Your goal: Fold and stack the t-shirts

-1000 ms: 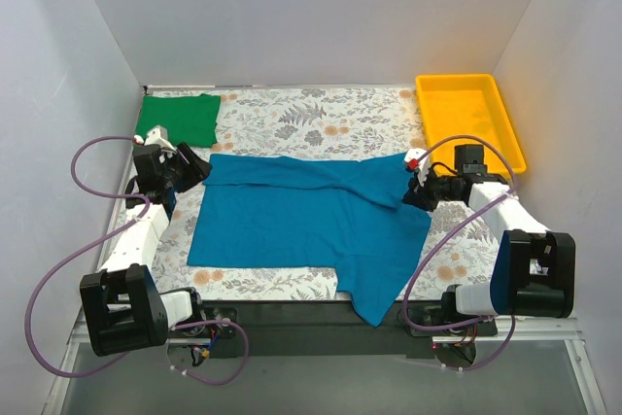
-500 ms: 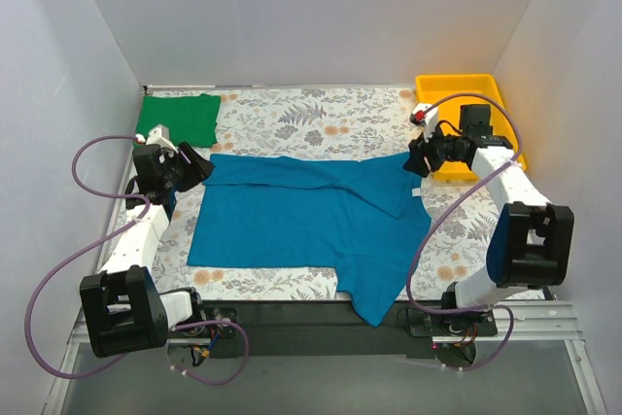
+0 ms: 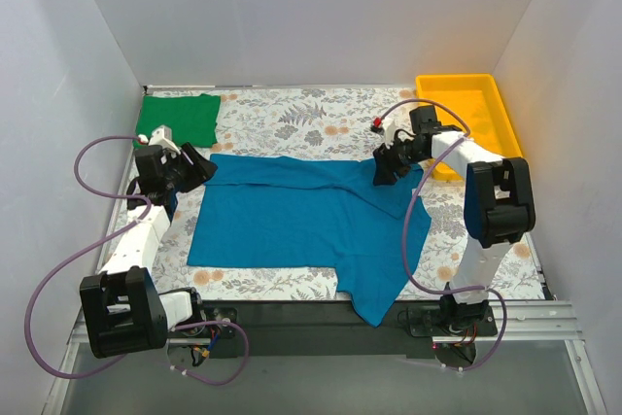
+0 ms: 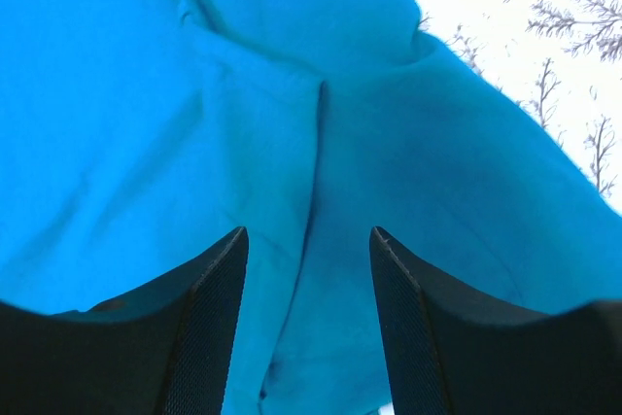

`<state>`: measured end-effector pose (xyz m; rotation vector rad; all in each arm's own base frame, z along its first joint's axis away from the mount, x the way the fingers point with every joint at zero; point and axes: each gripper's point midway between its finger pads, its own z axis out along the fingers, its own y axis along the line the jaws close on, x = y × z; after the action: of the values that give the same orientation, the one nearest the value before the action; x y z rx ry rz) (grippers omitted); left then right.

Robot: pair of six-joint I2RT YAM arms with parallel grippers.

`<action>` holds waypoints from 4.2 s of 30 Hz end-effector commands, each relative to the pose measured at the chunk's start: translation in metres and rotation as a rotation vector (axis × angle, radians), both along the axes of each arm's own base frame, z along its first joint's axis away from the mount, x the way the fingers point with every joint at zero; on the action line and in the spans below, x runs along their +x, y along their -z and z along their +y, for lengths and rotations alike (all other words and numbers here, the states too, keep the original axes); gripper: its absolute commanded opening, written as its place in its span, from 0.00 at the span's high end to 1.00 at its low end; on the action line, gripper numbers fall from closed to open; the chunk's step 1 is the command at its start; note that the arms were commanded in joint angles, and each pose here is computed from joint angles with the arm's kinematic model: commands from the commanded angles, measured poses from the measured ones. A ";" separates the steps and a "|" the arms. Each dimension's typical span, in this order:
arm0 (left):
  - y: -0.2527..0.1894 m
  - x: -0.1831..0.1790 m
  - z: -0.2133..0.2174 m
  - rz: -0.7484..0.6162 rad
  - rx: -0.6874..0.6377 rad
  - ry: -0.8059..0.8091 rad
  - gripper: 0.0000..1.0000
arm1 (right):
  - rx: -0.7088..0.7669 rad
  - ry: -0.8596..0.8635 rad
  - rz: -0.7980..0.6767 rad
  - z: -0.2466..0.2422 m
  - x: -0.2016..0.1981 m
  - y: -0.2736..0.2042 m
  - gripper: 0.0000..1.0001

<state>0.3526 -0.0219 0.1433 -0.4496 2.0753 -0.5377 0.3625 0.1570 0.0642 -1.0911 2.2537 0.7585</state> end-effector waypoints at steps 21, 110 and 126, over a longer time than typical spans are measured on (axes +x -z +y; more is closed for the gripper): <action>-0.004 -0.004 -0.007 -0.022 0.002 0.027 0.48 | -0.019 -0.073 0.105 0.036 0.008 0.021 0.46; 0.041 0.084 -0.008 0.116 -0.093 0.026 0.50 | -0.195 0.590 -0.067 -0.075 0.112 0.002 0.53; 0.072 0.093 -0.019 0.189 -0.123 0.063 0.53 | -0.217 0.645 -0.080 -0.083 0.102 0.006 0.56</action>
<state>0.4345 -0.0347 0.0591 -0.5628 2.2803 -0.6531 0.4590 0.0749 0.0370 -0.4365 2.5077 0.2175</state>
